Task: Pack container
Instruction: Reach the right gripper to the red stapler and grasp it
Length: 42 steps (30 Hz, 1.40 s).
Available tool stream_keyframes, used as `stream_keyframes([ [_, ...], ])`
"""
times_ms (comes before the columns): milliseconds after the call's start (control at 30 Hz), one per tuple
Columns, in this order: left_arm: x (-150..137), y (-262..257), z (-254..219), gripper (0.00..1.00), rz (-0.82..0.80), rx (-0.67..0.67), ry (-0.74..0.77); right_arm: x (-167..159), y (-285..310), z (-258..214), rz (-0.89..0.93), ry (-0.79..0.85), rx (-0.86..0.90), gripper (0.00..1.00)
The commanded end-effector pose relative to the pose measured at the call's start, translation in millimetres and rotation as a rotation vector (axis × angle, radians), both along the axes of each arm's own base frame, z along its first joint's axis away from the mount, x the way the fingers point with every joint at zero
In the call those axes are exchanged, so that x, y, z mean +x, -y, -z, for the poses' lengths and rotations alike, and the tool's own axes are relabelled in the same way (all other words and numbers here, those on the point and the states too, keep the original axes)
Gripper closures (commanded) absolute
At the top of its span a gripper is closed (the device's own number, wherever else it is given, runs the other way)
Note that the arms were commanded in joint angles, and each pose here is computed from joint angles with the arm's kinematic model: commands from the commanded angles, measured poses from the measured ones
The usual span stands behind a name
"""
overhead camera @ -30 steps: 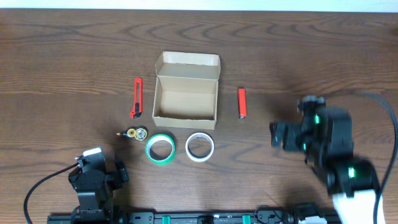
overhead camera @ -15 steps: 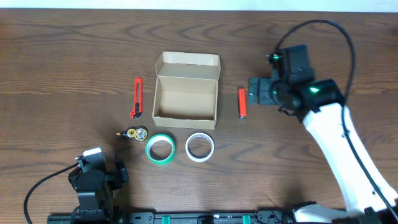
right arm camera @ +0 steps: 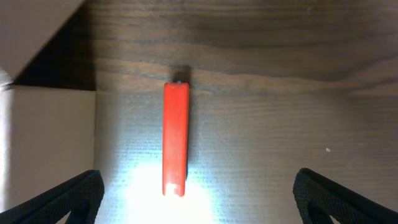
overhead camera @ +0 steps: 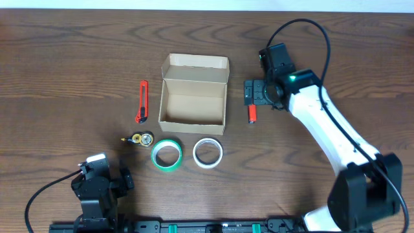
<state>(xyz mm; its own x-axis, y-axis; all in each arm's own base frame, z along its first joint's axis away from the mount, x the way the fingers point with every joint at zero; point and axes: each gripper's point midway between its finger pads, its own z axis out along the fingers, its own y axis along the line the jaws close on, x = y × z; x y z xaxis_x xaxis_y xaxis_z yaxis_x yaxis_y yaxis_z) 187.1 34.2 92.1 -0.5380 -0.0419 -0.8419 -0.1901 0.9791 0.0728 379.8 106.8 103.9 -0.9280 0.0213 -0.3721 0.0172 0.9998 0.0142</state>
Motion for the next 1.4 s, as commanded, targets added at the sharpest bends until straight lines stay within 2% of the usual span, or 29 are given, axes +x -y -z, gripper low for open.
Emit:
stream_keyframes([
  [0,-6.0,-1.9,18.7,0.05,-0.002,0.016,-0.062,6.8,-2.7,17.5,0.033,-0.025,-0.006,0.01],
  [300,-6.0,-1.8,18.7,0.05,-0.001,0.016,-0.062,-1.8,-11.6,69.8,0.035,-0.168,0.016,0.01],
  [633,-6.0,-1.8,18.7,0.05,-0.001,0.016,-0.062,-11.2,-17.2,100.8,0.026,-0.259,0.033,0.01],
  [700,-6.0,-1.8,18.7,0.05,-0.001,0.016,-0.062,-12.7,-18.5,104.9,0.025,-0.272,0.038,0.03],
  [867,-6.0,-1.8,18.7,0.05,-0.001,0.016,-0.062,-12.6,-26.5,108.7,0.014,-0.282,0.081,0.16],
  [1000,-6.0,-1.9,18.7,0.04,-0.002,0.016,-0.062,-12.4,-30.3,108.3,0.008,-0.283,0.102,0.41],
  [1133,-6.0,-1.8,18.7,0.05,-0.001,0.016,-0.062,-12.9,-31.4,108.2,0.006,-0.286,0.108,0.59],
  [1233,-6.0,-1.9,18.7,0.05,-0.002,0.016,-0.062,-13.0,-31.3,108.2,0.007,-0.287,0.107,0.78],
  [1367,-6.0,-1.8,18.7,0.05,-0.001,0.016,-0.062,-13.0,-31.3,108.2,0.007,-0.287,0.107,0.91],
])
